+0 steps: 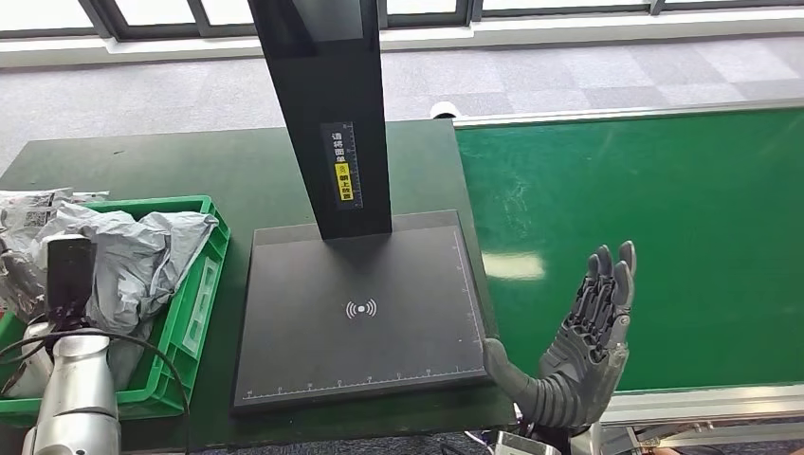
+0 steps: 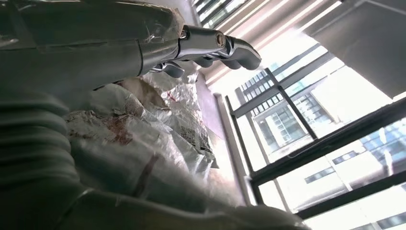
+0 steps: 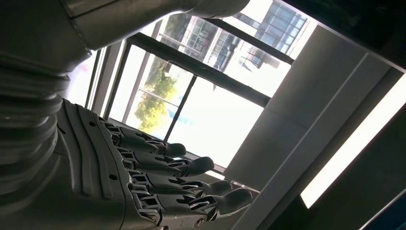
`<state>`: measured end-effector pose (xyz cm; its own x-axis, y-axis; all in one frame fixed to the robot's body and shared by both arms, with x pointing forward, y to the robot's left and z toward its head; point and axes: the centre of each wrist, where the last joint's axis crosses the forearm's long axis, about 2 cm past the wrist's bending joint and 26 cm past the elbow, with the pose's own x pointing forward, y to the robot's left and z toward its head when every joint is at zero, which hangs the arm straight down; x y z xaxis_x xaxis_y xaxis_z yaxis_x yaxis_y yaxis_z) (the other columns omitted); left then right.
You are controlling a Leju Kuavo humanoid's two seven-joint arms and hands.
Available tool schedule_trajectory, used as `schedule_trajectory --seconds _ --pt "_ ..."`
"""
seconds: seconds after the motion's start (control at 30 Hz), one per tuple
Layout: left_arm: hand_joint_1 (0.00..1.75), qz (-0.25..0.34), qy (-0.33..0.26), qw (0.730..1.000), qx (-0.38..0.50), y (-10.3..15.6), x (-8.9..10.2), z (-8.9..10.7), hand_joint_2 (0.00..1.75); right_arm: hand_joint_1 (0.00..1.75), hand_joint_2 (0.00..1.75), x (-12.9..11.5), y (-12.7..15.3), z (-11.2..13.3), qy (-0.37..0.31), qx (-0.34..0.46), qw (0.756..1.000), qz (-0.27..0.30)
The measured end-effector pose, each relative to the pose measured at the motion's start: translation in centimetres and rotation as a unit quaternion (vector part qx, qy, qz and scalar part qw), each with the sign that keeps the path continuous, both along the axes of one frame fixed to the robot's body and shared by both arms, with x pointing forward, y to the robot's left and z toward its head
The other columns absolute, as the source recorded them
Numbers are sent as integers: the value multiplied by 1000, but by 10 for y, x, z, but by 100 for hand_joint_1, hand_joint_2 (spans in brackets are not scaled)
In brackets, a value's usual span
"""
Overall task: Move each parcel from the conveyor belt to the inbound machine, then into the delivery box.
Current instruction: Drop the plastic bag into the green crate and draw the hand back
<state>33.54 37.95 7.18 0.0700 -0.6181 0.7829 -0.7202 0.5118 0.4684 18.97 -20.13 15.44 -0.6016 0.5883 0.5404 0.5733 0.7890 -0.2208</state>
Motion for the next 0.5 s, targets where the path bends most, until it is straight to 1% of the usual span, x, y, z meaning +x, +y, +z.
schedule_trajectory --seconds 0.1,0.13,0.2,0.27,0.33,0.4,0.5 --pt "0 16 -82 993 -89 -20 -17 -3 0 0 175 1 -1 1 -1 -2 1000 -2" --pt "0 20 -102 989 -107 -30 -23 -2 0 0 175 1 -1 0 -1 -3 1000 -3" --pt "0 19 -128 985 -118 -54 -36 1 0 0 175 2 -3 0 -1 -6 1000 -8" --pt "0 10 -137 985 -105 -74 -49 2 0 0 175 2 -4 1 -2 -11 1000 -12" --pt "0 5 -130 987 -91 -86 -66 -1 0 0 175 2 -3 1 -2 -14 1000 -16" --pt "0 7 -130 988 -79 -91 -79 0 0 0 175 2 -3 1 0 -15 1000 -19" --pt "0 13 -148 987 -70 -91 -87 9 0 0 175 0 -2 1 3 -14 1000 -22"
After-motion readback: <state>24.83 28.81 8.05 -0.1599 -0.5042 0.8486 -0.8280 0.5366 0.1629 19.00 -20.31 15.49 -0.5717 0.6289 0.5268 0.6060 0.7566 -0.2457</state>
